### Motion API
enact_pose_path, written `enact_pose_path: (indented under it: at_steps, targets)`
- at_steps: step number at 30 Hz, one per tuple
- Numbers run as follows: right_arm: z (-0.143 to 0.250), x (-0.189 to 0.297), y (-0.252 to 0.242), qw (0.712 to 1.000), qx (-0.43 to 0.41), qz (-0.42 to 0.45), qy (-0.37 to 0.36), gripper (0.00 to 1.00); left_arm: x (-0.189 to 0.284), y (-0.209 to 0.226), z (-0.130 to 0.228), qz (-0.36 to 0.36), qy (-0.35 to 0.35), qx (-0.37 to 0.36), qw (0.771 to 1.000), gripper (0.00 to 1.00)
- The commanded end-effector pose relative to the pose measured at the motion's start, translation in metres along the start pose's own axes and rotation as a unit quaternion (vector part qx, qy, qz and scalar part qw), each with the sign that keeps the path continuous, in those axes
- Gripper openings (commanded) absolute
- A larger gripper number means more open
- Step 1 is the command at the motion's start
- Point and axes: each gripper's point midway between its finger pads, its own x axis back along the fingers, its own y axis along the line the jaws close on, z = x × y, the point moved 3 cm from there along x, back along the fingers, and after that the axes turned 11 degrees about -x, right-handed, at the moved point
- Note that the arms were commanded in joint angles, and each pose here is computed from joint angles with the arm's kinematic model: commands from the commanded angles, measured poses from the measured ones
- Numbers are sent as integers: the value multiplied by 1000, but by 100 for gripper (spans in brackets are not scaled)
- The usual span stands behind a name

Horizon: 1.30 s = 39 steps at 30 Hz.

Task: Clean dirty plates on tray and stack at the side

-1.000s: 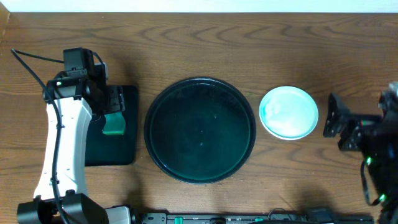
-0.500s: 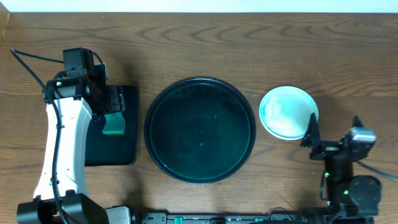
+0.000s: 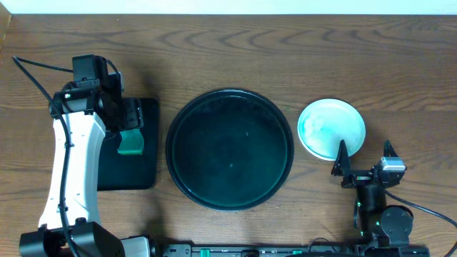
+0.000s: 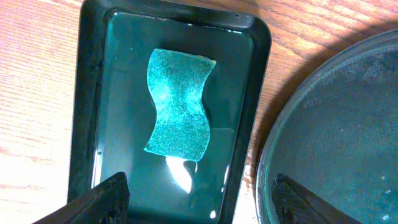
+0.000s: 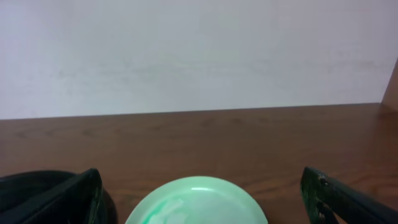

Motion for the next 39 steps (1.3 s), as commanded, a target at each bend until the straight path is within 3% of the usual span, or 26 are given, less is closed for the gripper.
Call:
enact_pose_path:
  at_steps: [1,6,39]
  targets:
    - [13,0,-4,1000,8,3,19,99,4,1,-5,1,-8,-3,1000,74]
    - [26,1,-7,999,9,9,50,99,4,1,-5,1,-8,-3,1000,74]
    - [26,1,-6,999,9,8,50,99,4,1,-5,2,-8,-3,1000,74]
